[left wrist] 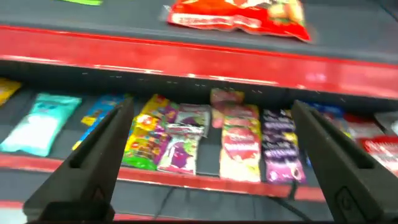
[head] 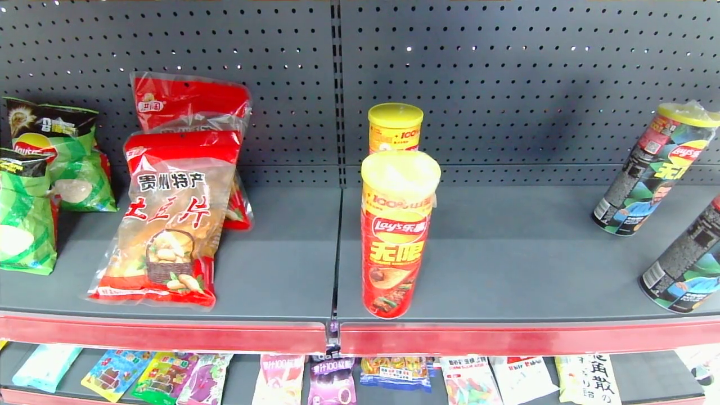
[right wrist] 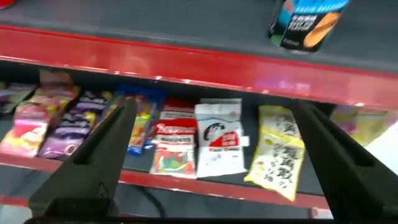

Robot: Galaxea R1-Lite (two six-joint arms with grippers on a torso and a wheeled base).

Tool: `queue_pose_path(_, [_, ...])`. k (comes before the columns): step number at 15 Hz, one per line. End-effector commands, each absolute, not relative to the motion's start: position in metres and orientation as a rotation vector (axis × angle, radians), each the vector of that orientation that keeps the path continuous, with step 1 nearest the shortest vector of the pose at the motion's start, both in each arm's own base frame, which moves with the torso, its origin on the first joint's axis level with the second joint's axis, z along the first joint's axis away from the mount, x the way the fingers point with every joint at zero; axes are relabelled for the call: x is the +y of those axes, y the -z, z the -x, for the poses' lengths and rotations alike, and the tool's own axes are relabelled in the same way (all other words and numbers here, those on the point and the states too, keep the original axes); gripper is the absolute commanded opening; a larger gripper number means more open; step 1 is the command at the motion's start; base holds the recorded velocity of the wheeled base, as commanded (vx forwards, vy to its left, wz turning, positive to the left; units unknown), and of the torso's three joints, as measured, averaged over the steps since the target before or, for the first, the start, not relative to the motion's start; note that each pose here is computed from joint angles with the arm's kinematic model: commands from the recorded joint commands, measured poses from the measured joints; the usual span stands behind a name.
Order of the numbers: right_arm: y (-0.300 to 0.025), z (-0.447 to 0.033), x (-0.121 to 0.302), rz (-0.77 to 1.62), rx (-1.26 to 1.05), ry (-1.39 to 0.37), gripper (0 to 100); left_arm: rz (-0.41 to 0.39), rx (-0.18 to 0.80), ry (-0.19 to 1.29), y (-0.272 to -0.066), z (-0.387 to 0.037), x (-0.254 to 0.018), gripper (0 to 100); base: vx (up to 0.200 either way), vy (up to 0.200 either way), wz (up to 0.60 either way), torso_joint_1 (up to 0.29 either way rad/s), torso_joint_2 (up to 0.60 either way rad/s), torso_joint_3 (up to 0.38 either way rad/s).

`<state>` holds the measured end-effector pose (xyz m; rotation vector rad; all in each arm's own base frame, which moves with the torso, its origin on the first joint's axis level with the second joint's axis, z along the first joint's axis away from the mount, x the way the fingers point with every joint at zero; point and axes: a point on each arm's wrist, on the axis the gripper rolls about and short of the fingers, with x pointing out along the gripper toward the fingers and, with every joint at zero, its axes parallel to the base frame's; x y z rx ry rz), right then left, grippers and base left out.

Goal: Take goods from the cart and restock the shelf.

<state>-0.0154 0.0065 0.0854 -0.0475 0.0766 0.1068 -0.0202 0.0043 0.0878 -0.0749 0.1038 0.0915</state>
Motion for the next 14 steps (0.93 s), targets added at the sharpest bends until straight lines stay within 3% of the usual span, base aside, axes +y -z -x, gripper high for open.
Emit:
queue_pose_path(1, [-0.083,0.017,0.006,0.03,0.065,-0.175,100,0.08,0.125,-0.197,-0.088,0.018,0.002,100,0.0,0.0,0.0,0.0,0.0,0.0])
queue_pose_path(3, [-0.083,0.019,0.004,0.035,0.051,-0.285,100,0.083,0.099,-0.211,-0.087,0.02,0.001,100,0.0,0.0,0.0,0.0,0.0,0.0])
queue_pose_path(5, [-0.083,0.019,0.004,0.034,0.044,-0.255,100,0.092,0.074,-0.137,-0.082,0.017,0.0,100,0.0,0.0,0.0,0.0,0.0,0.0])
queue_pose_path(6, [-0.082,0.023,0.003,0.033,-0.013,-0.132,100,0.07,0.047,-0.061,-0.082,0.016,-0.002,100,0.0,0.0,0.0,0.0,0.0,0.0])
queue_pose_path(9, [-0.076,0.023,-0.001,-0.012,-0.002,0.046,100,0.015,0.052,-0.016,-0.082,0.016,-0.003,100,0.0,0.0,0.0,0.0,0.0,0.0])
queue_pose_path(14, [-0.076,0.023,0.0,0.008,0.0,-0.023,100,0.032,0.084,-0.135,-0.078,0.016,0.0,100,0.0,0.0,0.0,0.0,0.0,0.0])
